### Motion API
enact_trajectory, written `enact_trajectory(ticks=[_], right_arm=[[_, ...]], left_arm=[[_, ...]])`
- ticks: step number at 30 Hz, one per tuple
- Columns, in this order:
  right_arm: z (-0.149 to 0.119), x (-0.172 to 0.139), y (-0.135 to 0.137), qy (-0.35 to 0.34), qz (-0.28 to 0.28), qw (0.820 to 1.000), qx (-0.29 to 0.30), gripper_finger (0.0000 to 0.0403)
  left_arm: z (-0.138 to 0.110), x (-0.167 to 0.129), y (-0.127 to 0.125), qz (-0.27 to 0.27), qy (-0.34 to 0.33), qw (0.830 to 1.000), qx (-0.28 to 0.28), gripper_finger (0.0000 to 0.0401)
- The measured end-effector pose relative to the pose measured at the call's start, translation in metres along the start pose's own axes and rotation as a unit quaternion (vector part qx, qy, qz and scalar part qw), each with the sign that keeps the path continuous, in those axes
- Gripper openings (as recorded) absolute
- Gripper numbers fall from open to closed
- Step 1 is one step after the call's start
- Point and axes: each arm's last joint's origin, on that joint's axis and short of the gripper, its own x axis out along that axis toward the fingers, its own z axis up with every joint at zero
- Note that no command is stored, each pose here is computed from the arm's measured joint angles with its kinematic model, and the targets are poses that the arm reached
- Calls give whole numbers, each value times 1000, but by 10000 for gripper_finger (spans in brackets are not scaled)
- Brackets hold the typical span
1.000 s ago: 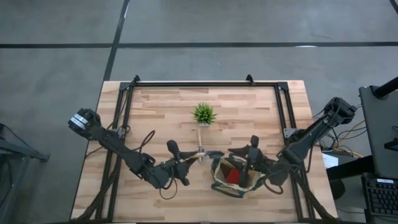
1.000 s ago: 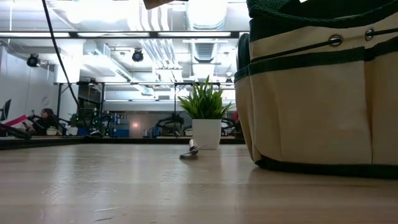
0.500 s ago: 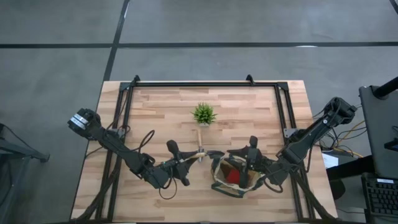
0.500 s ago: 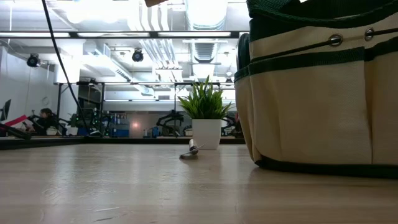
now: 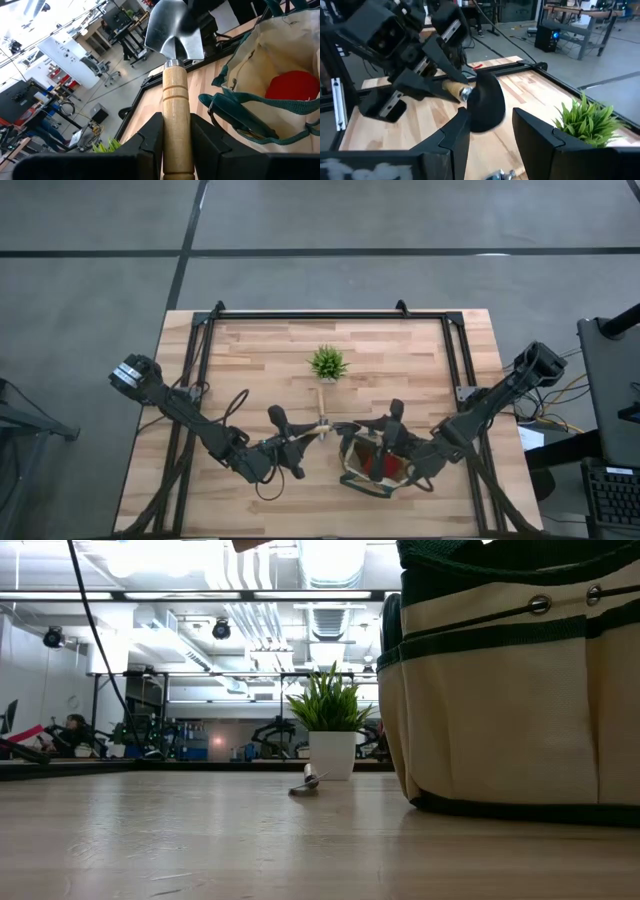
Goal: Pick & Place Garden tools in Gardening bag
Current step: Put the brown trowel into the green gardening bag
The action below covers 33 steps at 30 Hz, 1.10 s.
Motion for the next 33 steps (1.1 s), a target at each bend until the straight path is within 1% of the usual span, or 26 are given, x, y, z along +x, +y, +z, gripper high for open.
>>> enact_trajectory(ticks=[4,9,12,15,19,25,29,33], right_arm=[[1,1,2,-6,2,1000,4,142],[-1,3,2,-4,-1,1000,1,120],[0,5,1,-4,-1,1000,1,95],[0,5,1,-4,0,1000,-9,63],[1,5,2,-2,18,1000,-8,19],[0,5,3,-1,21,1000,-17,12],[-1,5,2,2,19,999,-37,9],[2,4,1,-2,18,999,-41,8]], left_arm=[[0,0,0,0,0,1000,0,76],[0,0,0,-6,-2,1000,-1,76],[0,0,-1,-11,-6,1000,-4,76],[0,0,-1,-11,-5,1000,-3,76],[-1,0,-1,-12,-4,1000,4,76],[-1,0,-1,-14,-4,1000,1,83],[1,0,-1,-21,-10,1000,-16,108],[1,0,-1,-23,-10,1000,-17,133]])
